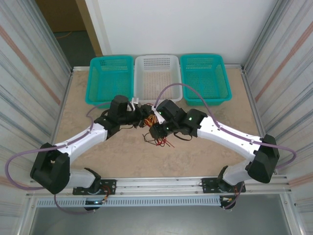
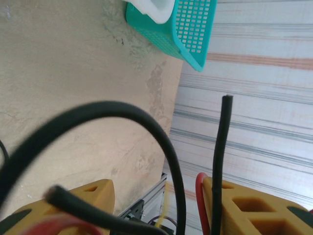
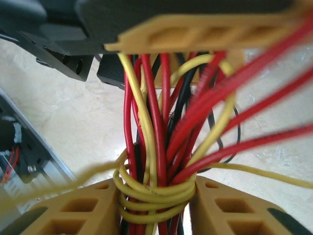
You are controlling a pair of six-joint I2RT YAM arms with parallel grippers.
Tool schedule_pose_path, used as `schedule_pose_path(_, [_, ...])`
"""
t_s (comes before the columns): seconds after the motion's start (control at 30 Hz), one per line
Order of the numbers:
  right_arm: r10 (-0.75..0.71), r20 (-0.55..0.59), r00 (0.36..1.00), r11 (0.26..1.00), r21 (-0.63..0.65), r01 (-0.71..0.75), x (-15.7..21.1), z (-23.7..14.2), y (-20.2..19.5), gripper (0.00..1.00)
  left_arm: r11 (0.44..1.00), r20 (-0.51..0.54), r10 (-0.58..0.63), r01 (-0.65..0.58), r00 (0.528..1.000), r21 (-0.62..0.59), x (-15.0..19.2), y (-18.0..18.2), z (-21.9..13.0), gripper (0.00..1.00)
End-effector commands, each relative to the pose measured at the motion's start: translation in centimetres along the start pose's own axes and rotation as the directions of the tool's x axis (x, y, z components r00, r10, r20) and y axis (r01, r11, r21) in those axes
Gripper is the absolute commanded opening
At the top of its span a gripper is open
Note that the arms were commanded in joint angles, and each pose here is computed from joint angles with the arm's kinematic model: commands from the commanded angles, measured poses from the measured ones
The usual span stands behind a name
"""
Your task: Untangle the cables
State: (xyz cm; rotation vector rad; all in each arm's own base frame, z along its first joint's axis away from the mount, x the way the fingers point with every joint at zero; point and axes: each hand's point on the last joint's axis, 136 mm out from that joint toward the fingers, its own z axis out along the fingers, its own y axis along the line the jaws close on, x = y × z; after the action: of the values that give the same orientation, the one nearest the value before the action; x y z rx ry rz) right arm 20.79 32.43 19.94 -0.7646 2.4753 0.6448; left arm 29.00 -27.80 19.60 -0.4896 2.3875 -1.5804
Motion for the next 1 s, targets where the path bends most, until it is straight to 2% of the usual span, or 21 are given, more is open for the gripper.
schedule_pose_path(0.0, [0.036,0.139,0.990,0.998,0.042,-0.043,-3.7,-1.5,-0.2,0.51,0.990,0.007,0.049,-0.049,0.999,0.130,-1.3,-2.7,-1.4,0.00])
schedule_pose_path(0.07, [0.085,0.173,0.981,0.989,0.105,-0.105,-4.2,-2.3,-1.4,0.63,0.985,0.026,0.087,-0.089,0.996,0.150,-2.0,-3.7,-2.1,0.00])
schedule_pose_path(0.23, [0.124,0.293,0.948,0.949,0.244,-0.200,-5.7,-5.9,-3.4,0.78,0.965,0.049,0.164,-0.170,0.985,0.200,-2.8,-5.4,-3.1,0.00])
schedule_pose_path(0.33, [0.187,0.362,0.913,0.917,0.269,-0.295,-6.1,-7.3,-5.3,0.79,0.963,0.038,0.176,-0.180,0.984,0.200,-2.6,-5.0,-2.9,0.00])
schedule_pose_path(0.4, [0.223,0.351,0.909,0.929,0.206,-0.307,-5.9,-7.1,-5.2,0.79,0.961,0.052,0.163,-0.171,0.985,0.217,-2.7,-4.9,-2.9,0.00])
schedule_pose_path(0.5, [0.273,0.272,0.923,0.958,0.011,-0.286,-5.2,-5.9,-3.9,0.79,0.952,0.079,0.145,-0.161,0.986,0.262,-3.0,-5.5,-3.2,0.00])
schedule_pose_path(0.57, [0.310,0.210,0.927,0.947,-0.153,-0.282,-4.5,-5.3,-3.1,0.80,0.942,0.087,0.141,-0.161,0.986,0.296,-3.1,-6.3,-3.4,0.00])
schedule_pose_path(0.63, [0.345,0.193,0.918,0.913,-0.296,-0.281,-4.2,-5.3,-2.5,0.85,0.928,0.103,0.125,-0.153,0.987,0.340,-3.4,-7.4,-3.7,0.00])
schedule_pose_path(0.73, [0.362,0.222,0.905,0.886,-0.385,-0.259,-3.9,-6.0,-2.4,0.99,0.909,0.123,0.085,-0.128,0.989,0.397,-3.9,-8.6,-4.2,0.00])
schedule_pose_path(0.83, [0.370,0.257,0.893,0.874,-0.422,-0.241,-3.9,-6.4,-2.5,0.99,0.885,0.128,0.040,-0.094,0.991,0.456,-4.4,-9.9,-4.6,0.00])
schedule_pose_path(0.97, [0.366,0.237,0.900,0.851,-0.477,-0.220,-4.4,-5.2,-1.7,0.99,0.859,0.118,0.014,-0.073,0.993,0.506,-4.1,-11.4,-5.1,0.00])
